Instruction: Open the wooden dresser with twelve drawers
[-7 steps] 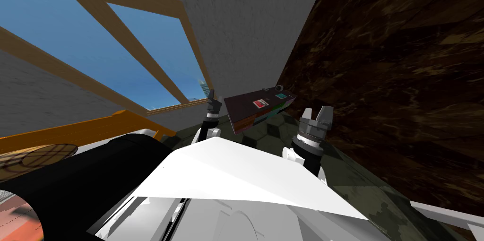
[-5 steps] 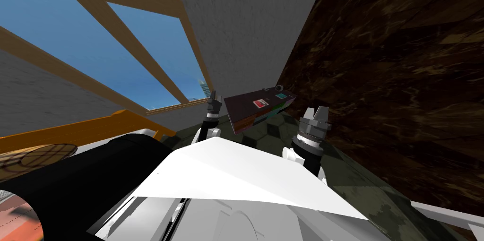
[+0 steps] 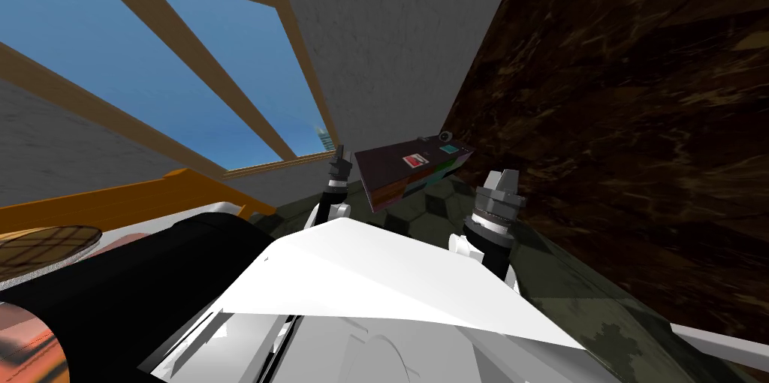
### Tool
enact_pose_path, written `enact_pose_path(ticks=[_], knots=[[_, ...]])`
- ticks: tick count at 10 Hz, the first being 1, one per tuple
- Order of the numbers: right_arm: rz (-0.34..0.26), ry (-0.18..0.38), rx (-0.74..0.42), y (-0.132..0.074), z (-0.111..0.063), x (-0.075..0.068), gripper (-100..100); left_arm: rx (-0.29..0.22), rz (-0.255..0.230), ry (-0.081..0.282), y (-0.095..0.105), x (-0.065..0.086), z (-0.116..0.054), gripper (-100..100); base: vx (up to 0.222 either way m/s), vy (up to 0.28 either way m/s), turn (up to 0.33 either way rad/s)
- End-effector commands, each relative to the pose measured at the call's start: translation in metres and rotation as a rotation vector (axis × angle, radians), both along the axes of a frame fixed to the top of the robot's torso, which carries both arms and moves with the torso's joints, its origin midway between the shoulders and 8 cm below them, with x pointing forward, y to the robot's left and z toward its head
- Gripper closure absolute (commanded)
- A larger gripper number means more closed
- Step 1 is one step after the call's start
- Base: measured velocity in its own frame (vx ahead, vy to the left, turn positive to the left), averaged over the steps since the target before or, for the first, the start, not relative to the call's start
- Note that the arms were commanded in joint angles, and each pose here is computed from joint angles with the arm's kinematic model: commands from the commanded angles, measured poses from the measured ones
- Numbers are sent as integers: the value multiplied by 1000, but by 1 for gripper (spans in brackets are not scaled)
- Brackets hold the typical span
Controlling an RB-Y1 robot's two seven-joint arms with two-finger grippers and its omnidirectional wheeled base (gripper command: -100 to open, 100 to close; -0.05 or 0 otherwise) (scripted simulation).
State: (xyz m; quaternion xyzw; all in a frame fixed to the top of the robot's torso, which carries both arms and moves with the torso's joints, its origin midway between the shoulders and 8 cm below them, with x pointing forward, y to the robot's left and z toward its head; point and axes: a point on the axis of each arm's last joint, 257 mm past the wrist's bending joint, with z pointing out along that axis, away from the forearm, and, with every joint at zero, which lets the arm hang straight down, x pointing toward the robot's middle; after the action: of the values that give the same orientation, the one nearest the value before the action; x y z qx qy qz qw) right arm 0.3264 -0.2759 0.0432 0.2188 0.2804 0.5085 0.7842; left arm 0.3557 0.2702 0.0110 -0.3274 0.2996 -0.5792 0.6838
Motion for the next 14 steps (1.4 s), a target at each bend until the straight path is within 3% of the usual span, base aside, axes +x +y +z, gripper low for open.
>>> enact_pose_path(ticks=[1,2,3,7,8,11,12,13,14], knots=[[0,0,0,0,0,0,0,0,0,0,0,0,0,0,0,0,0],[0,0,0,0,0,0,0,0,0,0,0,0,0,0,0,0,0],[12,29,-39,6,-7,6,-100,0,0,0,0,0,0,0,9,-3,103],[23,184,-180,24,-50,37,-100,0,0,1,0,0,0,0,10,-20,172],[23,184,-180,24,-50,37,-100,0,0,1,0,0,0,0,9,-22,76],[2,346,-306,35,-105,66,-100,0,0,1,0,0,0,0,14,-26,275],[-2,359,-303,34,-107,67,-100,0,0,1,0,0,0,0,15,-27,90],[-15,421,-349,36,-130,76,-100,0,0,1,0,0,0,0,10,-27,173],[-16,425,-348,36,-131,77,-100,0,0,1,0,0,0,0,6,-25,140]])
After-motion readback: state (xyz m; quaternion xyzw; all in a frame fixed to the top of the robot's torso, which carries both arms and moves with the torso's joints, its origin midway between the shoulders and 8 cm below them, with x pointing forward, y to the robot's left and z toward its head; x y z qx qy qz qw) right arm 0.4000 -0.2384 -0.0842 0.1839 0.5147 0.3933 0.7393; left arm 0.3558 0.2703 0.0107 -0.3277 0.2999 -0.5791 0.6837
